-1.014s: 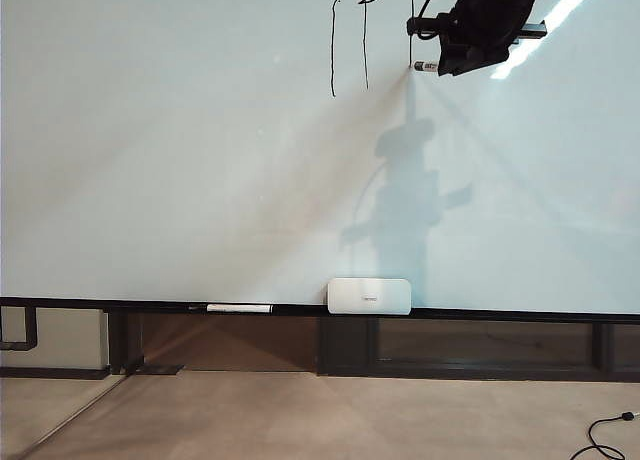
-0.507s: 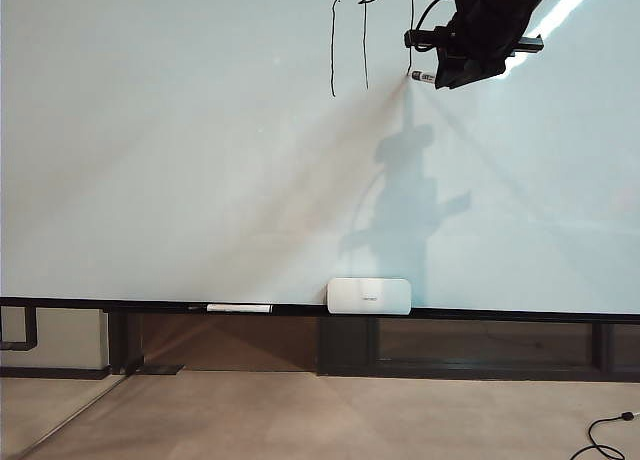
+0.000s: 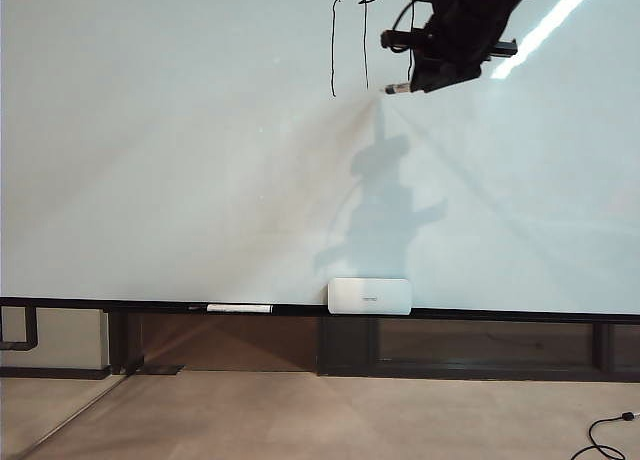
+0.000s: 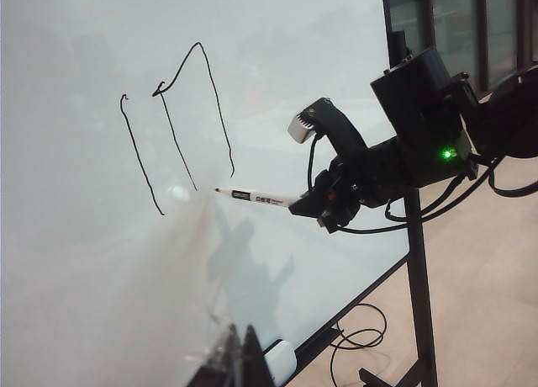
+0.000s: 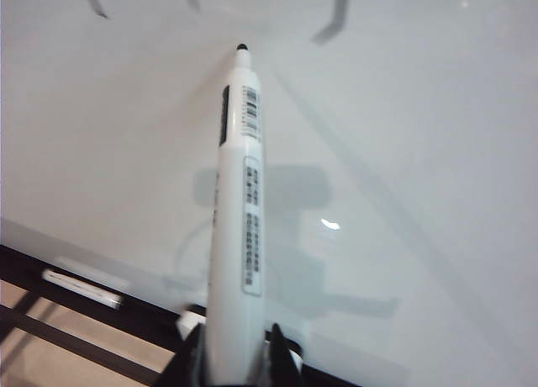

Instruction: Reach to the right to find the marker pen, pick it up, and write the number 10 on the whiteboard.

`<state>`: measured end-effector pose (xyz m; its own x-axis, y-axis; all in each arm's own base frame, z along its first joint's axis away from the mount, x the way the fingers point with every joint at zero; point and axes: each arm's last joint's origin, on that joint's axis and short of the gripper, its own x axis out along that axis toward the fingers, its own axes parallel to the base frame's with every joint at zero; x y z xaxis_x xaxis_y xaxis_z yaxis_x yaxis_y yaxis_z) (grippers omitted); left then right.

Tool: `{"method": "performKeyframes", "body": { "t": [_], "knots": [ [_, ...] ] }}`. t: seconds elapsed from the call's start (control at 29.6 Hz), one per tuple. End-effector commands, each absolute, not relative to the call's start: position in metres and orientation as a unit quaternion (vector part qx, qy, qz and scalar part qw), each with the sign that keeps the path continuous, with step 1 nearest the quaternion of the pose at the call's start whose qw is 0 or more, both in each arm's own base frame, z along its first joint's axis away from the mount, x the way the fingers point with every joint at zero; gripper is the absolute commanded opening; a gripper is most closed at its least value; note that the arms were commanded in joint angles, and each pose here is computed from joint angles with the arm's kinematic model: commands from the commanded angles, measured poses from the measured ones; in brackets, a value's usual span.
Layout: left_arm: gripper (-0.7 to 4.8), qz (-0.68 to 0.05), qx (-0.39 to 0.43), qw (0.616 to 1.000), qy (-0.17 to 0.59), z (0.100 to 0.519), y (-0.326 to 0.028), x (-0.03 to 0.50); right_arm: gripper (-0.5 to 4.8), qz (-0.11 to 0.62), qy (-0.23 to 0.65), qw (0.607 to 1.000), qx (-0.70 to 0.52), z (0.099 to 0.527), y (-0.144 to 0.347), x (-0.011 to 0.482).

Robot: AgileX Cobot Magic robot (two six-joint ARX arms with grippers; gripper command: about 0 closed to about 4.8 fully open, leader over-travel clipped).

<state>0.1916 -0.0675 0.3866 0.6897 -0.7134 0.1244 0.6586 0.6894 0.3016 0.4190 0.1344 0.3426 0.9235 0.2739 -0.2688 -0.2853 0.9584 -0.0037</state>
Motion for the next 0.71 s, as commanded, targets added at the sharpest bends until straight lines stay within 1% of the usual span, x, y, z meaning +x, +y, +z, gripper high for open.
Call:
{"method": "performKeyframes", "body": {
  "t": [0.03,0.41,0.54,0.64,0.71],
  "knots": [
    [-0.06,-0.377,0.119,0.910,-0.127,0.390,-0.067,0.190,-0.03,0.148,0.100,0.984,-0.015,0.353,0.138,0.417],
    [-0.06,-0.388,0.119,0.905,-0.128,0.390,-0.068,0.189,-0.03,0.171,0.089,0.981,0.005,0.350,0.141,0.422],
    [-0.06,-0.388,0.119,0.905,-0.128,0.390,-0.068,0.189,-0.03,0.181,0.099,0.978,0.012,0.342,0.146,0.425],
    [-0.06,-0.387,0.121,0.905,-0.128,0.389,-0.068,0.190,-0.03,0.186,0.084,0.979,0.014,0.344,0.150,0.425],
    [-0.06,-0.386,0.125,0.905,-0.130,0.389,-0.068,0.190,-0.03,0.178,0.077,0.981,0.014,0.345,0.151,0.425]
  ]
}}
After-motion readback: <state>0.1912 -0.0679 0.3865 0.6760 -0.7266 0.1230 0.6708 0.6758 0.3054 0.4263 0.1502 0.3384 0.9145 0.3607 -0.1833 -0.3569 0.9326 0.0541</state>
